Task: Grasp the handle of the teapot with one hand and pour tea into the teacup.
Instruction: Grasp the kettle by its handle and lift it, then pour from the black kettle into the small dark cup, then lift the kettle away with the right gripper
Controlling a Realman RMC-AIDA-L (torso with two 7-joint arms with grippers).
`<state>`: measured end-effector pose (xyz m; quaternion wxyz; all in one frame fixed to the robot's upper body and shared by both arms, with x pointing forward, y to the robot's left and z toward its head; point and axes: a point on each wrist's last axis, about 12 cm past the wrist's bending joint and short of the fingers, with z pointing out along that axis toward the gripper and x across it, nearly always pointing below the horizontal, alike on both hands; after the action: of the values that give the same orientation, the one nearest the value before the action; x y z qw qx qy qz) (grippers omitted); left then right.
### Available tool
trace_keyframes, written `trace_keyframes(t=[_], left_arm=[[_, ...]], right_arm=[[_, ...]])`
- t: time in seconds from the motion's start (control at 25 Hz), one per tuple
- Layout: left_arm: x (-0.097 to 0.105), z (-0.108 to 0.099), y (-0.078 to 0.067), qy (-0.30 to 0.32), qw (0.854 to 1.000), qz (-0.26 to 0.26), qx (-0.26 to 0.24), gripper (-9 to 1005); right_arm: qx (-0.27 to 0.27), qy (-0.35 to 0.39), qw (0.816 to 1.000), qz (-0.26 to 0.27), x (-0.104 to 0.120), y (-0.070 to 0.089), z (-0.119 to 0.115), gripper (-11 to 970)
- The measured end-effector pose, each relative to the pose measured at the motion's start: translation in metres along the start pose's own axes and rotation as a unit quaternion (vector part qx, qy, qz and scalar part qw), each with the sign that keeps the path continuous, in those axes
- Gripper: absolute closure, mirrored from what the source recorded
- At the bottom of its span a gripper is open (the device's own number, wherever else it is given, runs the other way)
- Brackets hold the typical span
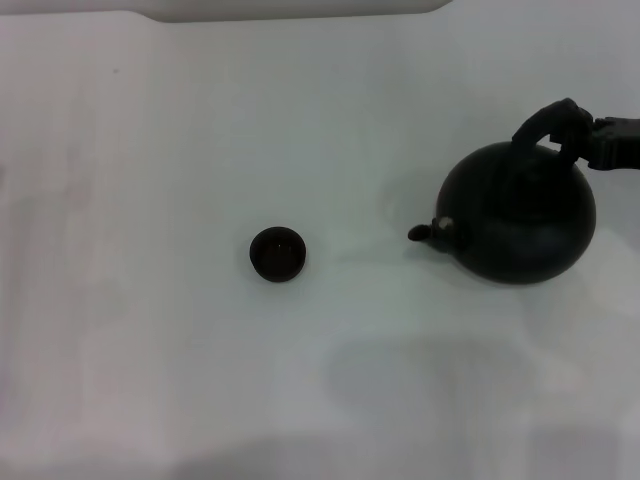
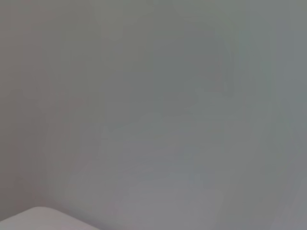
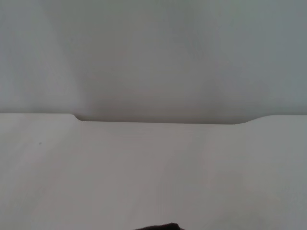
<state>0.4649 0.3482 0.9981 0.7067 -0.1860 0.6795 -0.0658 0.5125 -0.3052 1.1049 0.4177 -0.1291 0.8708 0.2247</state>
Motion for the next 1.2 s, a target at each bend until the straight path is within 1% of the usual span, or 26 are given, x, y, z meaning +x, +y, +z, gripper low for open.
trace_keyframes(t=[0.2, 0.36, 0.48, 0.52, 0.56, 0.64, 0.76, 0.8, 0.84, 0.96, 1.0, 1.04, 1.2], left_arm=[[0.000, 0.000, 0.000, -0.001, 1.000, 0.000, 0.000, 109], [0.000, 0.000, 0.000, -0.001, 1.000, 0.000, 0.000, 108], [0.000, 0.000, 0.000, 0.000, 1.000, 0.000, 0.000, 108], [0.000, 0.000, 0.000, -0.001, 1.000, 0.001, 0.000, 108], [0.000, 0.000, 0.000, -0.001, 1.000, 0.001, 0.000, 108], [0.000, 0.000, 0.001, 0.000, 1.000, 0.001, 0.000, 108], [0.000, 0.000, 0.001, 0.000, 1.000, 0.001, 0.000, 108], [0.000, 0.000, 0.001, 0.000, 1.000, 0.001, 0.000, 108], [0.000, 0.000, 0.001, 0.000, 1.000, 0.001, 0.000, 109], [0.000, -0.001, 0.001, -0.001, 1.000, 0.001, -0.001, 109], [0.000, -0.001, 0.001, -0.001, 1.000, 0.001, -0.001, 109], [0.000, -0.001, 0.001, -0.001, 1.000, 0.001, -0.001, 109], [0.000, -0.001, 0.001, 0.000, 1.000, 0.000, -0.001, 108]], right_arm=[[-0.001, -0.005, 1.000, -0.001, -0.004, 0.002, 0.000, 768], [-0.012, -0.016, 1.000, -0.019, -0.015, 0.011, 0.000, 769], [-0.027, -0.027, 0.998, -0.048, -0.028, 0.026, 0.002, 770], [-0.040, -0.034, 0.996, -0.069, -0.037, 0.037, 0.005, 770], [-0.040, -0.034, 0.996, -0.069, -0.037, 0.037, 0.005, 770], [-0.053, -0.041, 0.993, -0.095, -0.047, 0.050, 0.013, 771], [-0.061, -0.043, 0.989, -0.129, -0.057, 0.066, 0.024, 772], [-0.065, -0.041, 0.986, -0.151, -0.063, 0.077, 0.034, 773], [-0.065, -0.041, 0.986, -0.151, -0.063, 0.077, 0.034, 774], [-0.064, -0.032, 0.983, -0.170, -0.070, 0.090, 0.047, 776], [-0.057, -0.025, 0.981, -0.184, -0.071, 0.096, 0.053, 776], [-0.057, -0.025, 0.981, -0.184, -0.071, 0.096, 0.053, 776], [-0.045, -0.022, 0.977, -0.205, -0.070, 0.105, 0.059, 777]])
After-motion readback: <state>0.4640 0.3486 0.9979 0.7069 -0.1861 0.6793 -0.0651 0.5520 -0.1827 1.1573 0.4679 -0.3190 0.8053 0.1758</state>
